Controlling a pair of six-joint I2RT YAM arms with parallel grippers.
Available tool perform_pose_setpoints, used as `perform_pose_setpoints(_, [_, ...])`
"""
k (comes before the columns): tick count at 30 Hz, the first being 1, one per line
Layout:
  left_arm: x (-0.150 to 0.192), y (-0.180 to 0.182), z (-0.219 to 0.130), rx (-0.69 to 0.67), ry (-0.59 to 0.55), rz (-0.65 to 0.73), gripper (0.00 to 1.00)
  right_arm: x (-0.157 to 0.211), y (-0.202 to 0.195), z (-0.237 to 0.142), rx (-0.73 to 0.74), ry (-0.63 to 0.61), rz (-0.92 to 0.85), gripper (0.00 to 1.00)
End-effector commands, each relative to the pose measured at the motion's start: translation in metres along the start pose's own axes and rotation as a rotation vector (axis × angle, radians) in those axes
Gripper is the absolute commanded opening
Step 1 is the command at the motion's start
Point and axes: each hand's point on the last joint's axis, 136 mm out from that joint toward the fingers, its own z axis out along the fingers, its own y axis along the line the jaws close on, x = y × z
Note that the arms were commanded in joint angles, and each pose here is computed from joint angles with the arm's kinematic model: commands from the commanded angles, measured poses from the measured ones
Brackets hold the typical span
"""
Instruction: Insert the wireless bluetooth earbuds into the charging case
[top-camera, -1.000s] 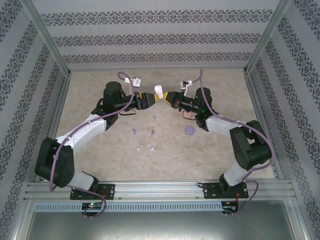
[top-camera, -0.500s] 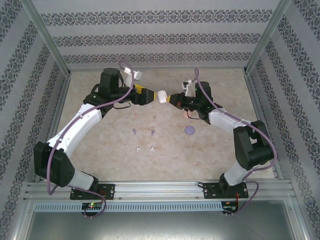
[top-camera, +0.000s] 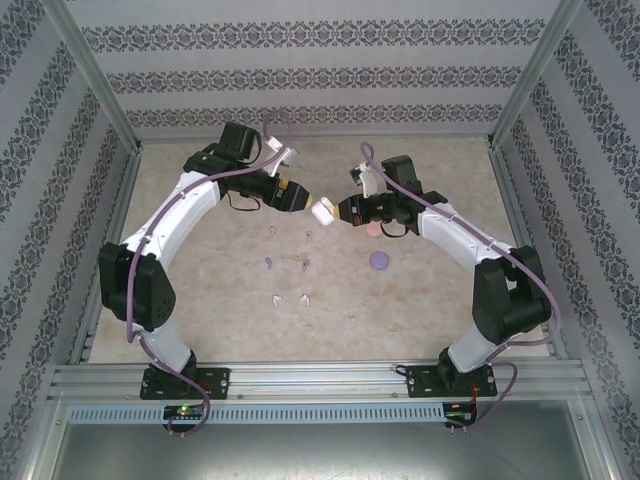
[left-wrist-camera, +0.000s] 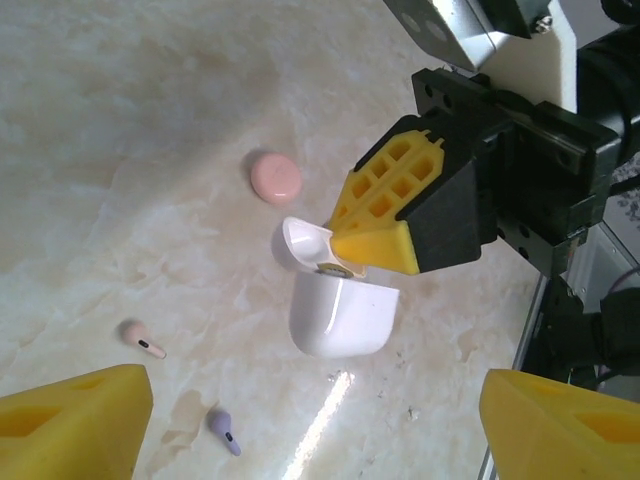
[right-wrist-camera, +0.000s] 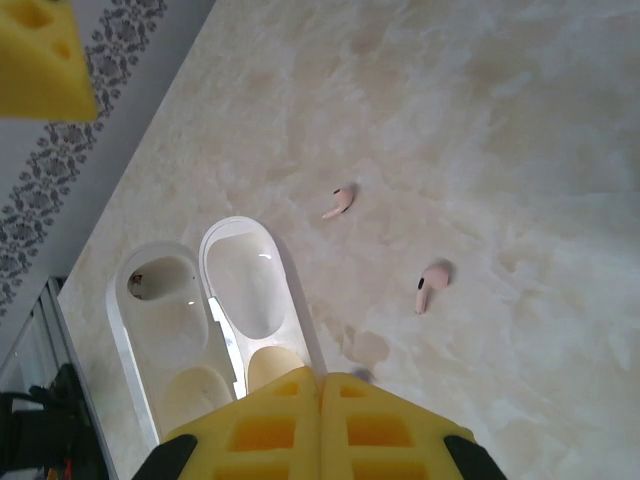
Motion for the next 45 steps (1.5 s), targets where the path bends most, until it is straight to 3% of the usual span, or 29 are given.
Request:
perform_pose_setpoints(1, [0.012, -0.008, 0.0, 0.079, 0.077, 0.003, 0.82, -0.009, 0.027, -0.014, -0.052, -0.004, -0.099, 0.0])
perform_pose_setpoints(13, [0.016, -0.02, 0.016, 0.244, 0.113, -0.046, 0.7, -0.011, 0.047, -0.01, -0.074, 0.021, -0.139, 0.0])
perform_pose_setpoints(29, [0.025, -0.032, 0.033, 0.308, 0.15, -0.046, 0.6, -0.014, 0.05, -0.003, -0.087, 0.028, -0.139, 0.0])
perform_pose_setpoints(35, [0.028, -0.035, 0.037, 0.322, 0.164, -0.047, 0.53, -0.014, 0.05, -0.002, -0.086, 0.028, -0.14, 0.0])
perform_pose_setpoints(41, [0.028, -0.035, 0.037, 0.327, 0.164, -0.044, 0.4, -0.013, 0.048, -0.001, -0.078, 0.03, -0.136, 0.0])
perform_pose_setpoints(45, [0.029, -0.036, 0.037, 0.334, 0.163, -0.043, 0.38, -0.013, 0.046, -0.001, -0.069, 0.027, -0.134, 0.0])
